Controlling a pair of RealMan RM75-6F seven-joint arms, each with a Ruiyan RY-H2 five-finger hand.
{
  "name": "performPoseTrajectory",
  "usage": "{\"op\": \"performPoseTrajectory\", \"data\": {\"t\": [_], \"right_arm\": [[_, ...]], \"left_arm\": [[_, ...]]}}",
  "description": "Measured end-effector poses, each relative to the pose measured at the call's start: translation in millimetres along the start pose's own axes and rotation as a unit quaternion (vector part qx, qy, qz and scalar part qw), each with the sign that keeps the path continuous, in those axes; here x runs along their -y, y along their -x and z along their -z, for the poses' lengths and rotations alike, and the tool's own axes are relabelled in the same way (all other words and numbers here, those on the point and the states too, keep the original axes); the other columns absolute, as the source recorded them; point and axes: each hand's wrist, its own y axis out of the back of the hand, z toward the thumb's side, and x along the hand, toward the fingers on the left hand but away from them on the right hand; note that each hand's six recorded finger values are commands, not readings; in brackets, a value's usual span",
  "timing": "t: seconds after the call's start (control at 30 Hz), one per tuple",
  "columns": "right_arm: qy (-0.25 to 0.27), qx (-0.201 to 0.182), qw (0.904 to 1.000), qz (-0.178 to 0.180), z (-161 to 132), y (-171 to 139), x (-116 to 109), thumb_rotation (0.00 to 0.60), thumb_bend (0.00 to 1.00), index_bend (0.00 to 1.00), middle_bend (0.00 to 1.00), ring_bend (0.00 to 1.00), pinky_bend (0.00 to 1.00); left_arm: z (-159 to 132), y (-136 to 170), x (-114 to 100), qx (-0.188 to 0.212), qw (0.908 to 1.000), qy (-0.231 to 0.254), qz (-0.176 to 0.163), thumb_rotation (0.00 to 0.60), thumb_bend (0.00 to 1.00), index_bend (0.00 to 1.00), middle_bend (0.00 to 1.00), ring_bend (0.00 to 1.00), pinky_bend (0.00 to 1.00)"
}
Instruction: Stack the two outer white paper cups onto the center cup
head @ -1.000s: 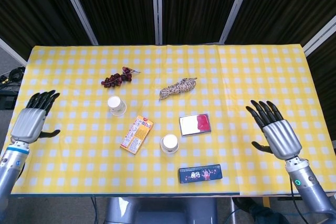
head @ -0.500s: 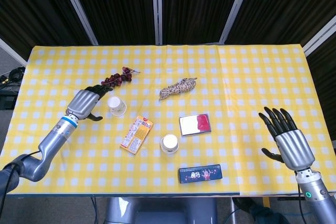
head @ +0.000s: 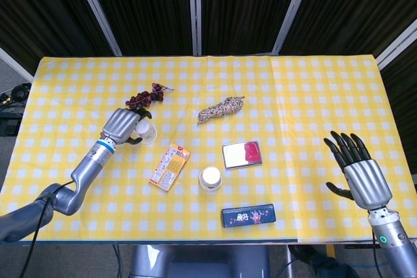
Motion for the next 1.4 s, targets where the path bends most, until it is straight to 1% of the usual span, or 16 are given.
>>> {"op": "performPoseTrajectory", "data": {"t": [0.13, 0.2, 0.4, 0.5, 0.6, 0.8, 0.93, 1.03, 1.13, 1.23, 1.4], "right_arm": [[0.0, 0.001, 1.0, 0.003, -0.5, 0.4, -0.1, 0.6, 0.0, 0.0, 0.0, 0.0, 0.01], [-0.001, 0.002, 1.0, 0.005, -0.7, 0.4, -0.2, 0.6, 0.0, 0.0, 0.0, 0.0, 0.01], [-0.002, 0.003, 1.0, 0.009, -0.9, 0.4, -1.4, 0.6, 0.0, 0.0, 0.0, 0.0, 0.01], [-0.002, 0.005, 0.9999, 0.012, -0.7, 0.4, -2.7, 0.6, 0.0, 0.0, 0.0, 0.0, 0.01], [-0.002, 0.007, 0.9999, 0.014, -0.7, 0.7, -3.2, 0.6, 0.0, 0.0, 0.0, 0.0, 0.01], [-0.002, 0.007, 0.9999, 0.015, -1.6, 1.0, -3.5, 0.6, 0.0, 0.0, 0.0, 0.0, 0.01], [-0.004, 0.009, 0.9999, 0.014, -1.6, 0.9, -2.7, 0.6, 0.0, 0.0, 0.0, 0.0, 0.01], [-0.003, 0.011, 0.9998, 0.015, -0.6, 0.8, -2.9, 0.6, 0.0, 0.0, 0.0, 0.0, 0.01], [-0.006, 0.015, 0.9997, 0.021, 0.5, 0.6, -4.9, 0.6, 0.0, 0.0, 0.0, 0.0, 0.01], [-0.007, 0.021, 0.9994, 0.025, 2.9, -0.4, -6.8, 0.6, 0.0, 0.0, 0.0, 0.0, 0.01], [-0.006, 0.026, 0.9992, 0.03, 5.2, -0.9, -10.0, 0.6, 0.0, 0.0, 0.0, 0.0, 0.01]], "left_arm": [[-1.1, 0.9, -4.0, 0.004, 0.9999, -0.013, -0.007, 0.6, 0.23, 0.5, 0.46, 0.49, 0.61], [-2.9, 2.2, -6.5, 0.007, 0.9998, -0.013, -0.011, 0.6, 0.23, 0.51, 0.47, 0.5, 0.62], [-8.0, 8.4, -19.9, 0.017, 0.9995, -0.003, -0.026, 0.6, 0.23, 0.53, 0.48, 0.51, 0.63], [-14.2, 12.5, -31.2, 0.027, 0.9987, 0.009, -0.041, 0.6, 0.23, 0.53, 0.48, 0.51, 0.63], [-26.6, 17.8, -44.8, 0.048, 0.9969, 0.025, -0.058, 0.6, 0.22, 0.53, 0.48, 0.51, 0.63], [-66.1, 32.5, -69.0, 0.108, 0.9888, 0.067, -0.079, 0.6, 0.22, 0.53, 0.48, 0.51, 0.63], [-107.1, 44.4, -80.6, 0.168, 0.9791, 0.082, -0.08, 0.6, 0.21, 0.53, 0.48, 0.51, 0.63], [-137.8, 49.2, -86.2, 0.215, 0.9713, 0.069, -0.076, 0.6, 0.21, 0.53, 0.48, 0.51, 0.63], [-165.1, 50.9, -86.8, 0.25, 0.9645, 0.053, -0.065, 0.6, 0.2, 0.53, 0.48, 0.51, 0.63], [-180.4, 51.1, -85.0, 0.268, 0.9609, 0.042, -0.056, 0.6, 0.2, 0.53, 0.48, 0.51, 0.63], [-198.3, 48.6, -75.9, 0.282, 0.9586, 0.019, -0.035, 0.6, 0.2, 0.53, 0.48, 0.51, 0.63]]}}
